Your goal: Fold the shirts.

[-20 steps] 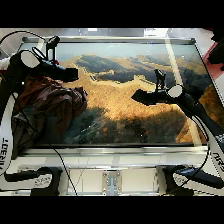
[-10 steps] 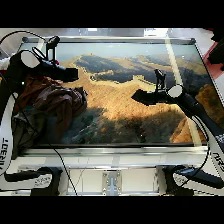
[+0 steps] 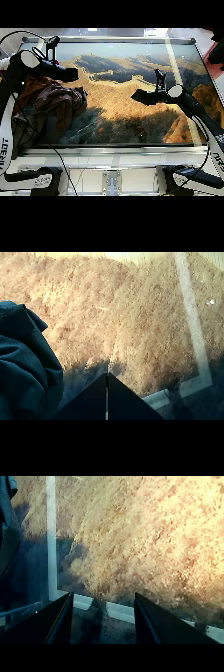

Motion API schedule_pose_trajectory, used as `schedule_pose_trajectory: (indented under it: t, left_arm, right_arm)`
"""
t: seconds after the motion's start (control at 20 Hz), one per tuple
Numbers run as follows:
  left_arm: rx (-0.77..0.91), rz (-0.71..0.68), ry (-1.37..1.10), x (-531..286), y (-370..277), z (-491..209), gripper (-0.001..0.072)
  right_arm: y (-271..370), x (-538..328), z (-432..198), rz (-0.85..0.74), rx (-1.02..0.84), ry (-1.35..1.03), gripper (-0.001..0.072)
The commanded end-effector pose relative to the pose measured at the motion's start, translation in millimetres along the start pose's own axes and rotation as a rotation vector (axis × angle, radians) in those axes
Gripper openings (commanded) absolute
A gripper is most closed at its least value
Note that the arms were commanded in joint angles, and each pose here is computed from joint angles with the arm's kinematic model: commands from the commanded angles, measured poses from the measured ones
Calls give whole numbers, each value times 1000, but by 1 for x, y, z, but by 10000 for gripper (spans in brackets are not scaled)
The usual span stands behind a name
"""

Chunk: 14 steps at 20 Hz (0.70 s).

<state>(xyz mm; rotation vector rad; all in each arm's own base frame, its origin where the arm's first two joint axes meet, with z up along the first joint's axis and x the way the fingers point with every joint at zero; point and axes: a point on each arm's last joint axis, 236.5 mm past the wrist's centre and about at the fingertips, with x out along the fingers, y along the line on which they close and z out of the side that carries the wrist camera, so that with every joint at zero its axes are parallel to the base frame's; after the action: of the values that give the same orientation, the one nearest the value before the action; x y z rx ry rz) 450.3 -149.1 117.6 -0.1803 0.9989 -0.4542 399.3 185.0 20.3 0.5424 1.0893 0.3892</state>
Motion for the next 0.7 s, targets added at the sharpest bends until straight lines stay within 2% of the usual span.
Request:
schedule_pose_trajectory:
  t: [0.0,0.35,0.5,0.55,0.6,0.65]
  left_arm:
    - [-5,-4,-1,0,-1,0,14]
    - [0,9,-55,0,2,13,17]
    - [67,64,-48,-1,15,12,28]
    - [115,96,-58,-1,22,15,200]
    - [158,148,-73,-3,34,20,528]
    - [194,218,-81,-7,49,24,714]
  right_arm:
    - [0,0,0,1,2,-2,441]
    - [-1,0,5,-4,-2,-22,441]
    - [-6,0,11,-27,-22,-44,441]
    - [-9,0,11,-38,-34,-44,441]
    - [-12,0,10,-50,-49,-42,442]
    - [-14,-1,10,-60,-60,-41,441]
